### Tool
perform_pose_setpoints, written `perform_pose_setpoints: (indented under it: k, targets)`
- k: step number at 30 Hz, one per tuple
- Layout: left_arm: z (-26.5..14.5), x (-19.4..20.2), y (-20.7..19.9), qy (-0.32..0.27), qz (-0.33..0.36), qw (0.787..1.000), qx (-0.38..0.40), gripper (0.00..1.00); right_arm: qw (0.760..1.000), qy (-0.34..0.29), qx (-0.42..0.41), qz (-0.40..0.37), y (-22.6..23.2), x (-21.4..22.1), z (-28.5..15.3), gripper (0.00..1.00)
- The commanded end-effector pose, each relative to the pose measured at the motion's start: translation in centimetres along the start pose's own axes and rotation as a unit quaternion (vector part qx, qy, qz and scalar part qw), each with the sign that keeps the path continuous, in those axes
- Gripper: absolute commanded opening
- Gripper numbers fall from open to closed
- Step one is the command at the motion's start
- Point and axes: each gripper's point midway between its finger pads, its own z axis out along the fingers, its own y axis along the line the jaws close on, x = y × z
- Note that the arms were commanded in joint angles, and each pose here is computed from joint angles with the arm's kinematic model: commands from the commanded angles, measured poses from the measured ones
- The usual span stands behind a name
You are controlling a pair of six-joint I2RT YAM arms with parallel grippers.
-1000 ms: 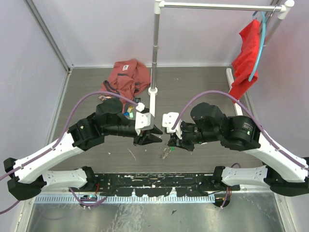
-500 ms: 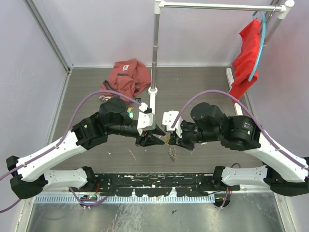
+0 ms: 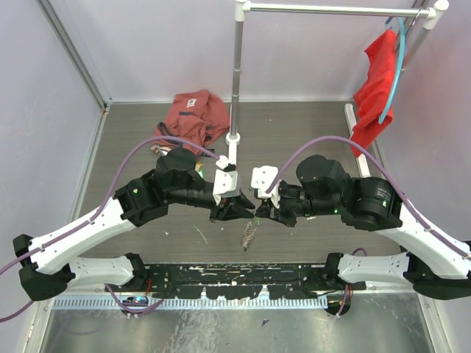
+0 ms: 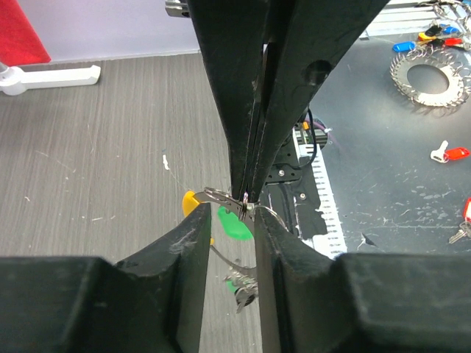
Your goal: Put the keys on the keyring
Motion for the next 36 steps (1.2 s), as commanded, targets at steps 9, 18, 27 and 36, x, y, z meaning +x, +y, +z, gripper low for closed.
perform_pose_setpoints:
  k: [9, 18, 27, 36]
  targets:
    - [0.3, -0.7, -0.4, -0.013, 0.006, 1.0, 0.014, 0.18, 0.998, -0.059, 0.019, -0.007, -0.6, -2.7, -0.8, 0.01]
    - [0.3, -0.8, -0.6, -0.015, 0.001, 1.0, 0.015, 0.0, 0.997, -0.075, 0.034, -0.004, -1.1, -3.2, -0.8, 0.08]
    - [-1.1, -3.5, -0.5, -0.104, -0.011, 0.994, -0.027, 0.0, 0.976, -0.204, 0.08, -0.007, -1.9, -5.9, -3.2, 0.36]
    - [-3.8, -6.7, -0.4, -0.236, -0.037, 0.968, -0.072, 0.0, 0.948, -0.307, 0.079, 0.002, -1.3, -7.3, -4.6, 0.36]
